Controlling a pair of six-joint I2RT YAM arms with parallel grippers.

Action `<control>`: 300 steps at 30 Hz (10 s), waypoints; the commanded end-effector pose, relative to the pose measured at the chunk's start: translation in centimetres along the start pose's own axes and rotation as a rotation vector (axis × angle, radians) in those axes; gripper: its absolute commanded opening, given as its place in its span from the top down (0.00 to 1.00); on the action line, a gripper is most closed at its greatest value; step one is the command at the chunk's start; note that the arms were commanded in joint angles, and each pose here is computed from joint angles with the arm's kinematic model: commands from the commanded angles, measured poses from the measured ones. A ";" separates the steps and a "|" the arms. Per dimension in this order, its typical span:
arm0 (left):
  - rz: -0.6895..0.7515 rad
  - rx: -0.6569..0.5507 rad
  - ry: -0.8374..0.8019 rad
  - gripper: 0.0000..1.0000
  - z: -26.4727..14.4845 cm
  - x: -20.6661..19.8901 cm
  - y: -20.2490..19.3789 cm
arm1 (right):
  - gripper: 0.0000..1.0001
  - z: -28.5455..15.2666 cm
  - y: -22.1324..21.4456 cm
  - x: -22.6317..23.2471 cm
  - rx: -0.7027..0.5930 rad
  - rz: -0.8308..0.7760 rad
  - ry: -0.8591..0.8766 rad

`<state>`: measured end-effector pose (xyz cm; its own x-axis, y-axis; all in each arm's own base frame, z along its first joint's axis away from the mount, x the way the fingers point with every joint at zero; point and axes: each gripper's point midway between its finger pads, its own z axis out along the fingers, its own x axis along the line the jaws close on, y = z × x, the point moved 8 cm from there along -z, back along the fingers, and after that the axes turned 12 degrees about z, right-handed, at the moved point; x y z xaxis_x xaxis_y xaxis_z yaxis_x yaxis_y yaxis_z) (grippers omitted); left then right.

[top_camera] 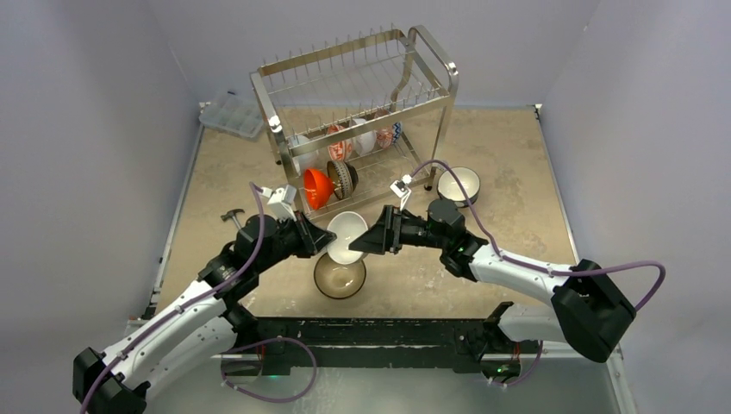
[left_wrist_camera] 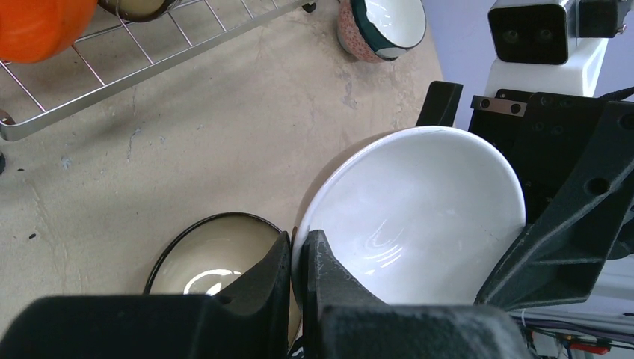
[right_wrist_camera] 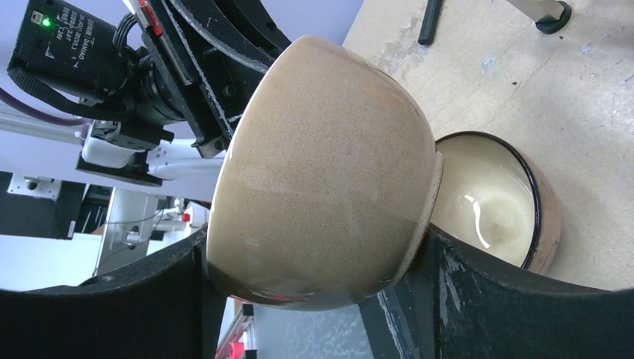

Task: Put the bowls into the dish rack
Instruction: Pick up the bowl from the center of the board, then place the bowl in the dish rack, then adjust the dish rack at the center of the board, then pick up the bowl from the center of the board.

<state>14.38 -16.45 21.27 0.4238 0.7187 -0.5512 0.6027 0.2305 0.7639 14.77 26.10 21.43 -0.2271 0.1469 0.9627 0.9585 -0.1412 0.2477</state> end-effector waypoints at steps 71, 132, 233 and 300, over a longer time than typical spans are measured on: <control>0.094 0.029 -0.128 1.00 2.1 -2.3 2.2 | 0.04 -0.5 0.9 -1.9 0.076 0.018 0.028; 0.193 0.011 0.298 0.05 -5.4 5.6 7.9 | 1.00 -1.2 17.1 -2.1 -0.350 -0.279 -0.296; 0.503 -0.388 -0.291 0.21 -0.3 -0.2 11.9 | 0.09 -3.9 7.6 -4.7 -0.156 -0.177 -0.093; -0.373 0.301 0.159 0.25 0.4 7.0 -6.7 | 0.01 -7.3 4.9 -4.9 -0.271 -0.161 -0.289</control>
<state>12.71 -11.56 11.36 -0.0277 0.8137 -0.5807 0.8719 0.3038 0.3841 19.27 17.18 17.96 -0.2404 0.4993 0.8324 0.8242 -0.3480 0.4467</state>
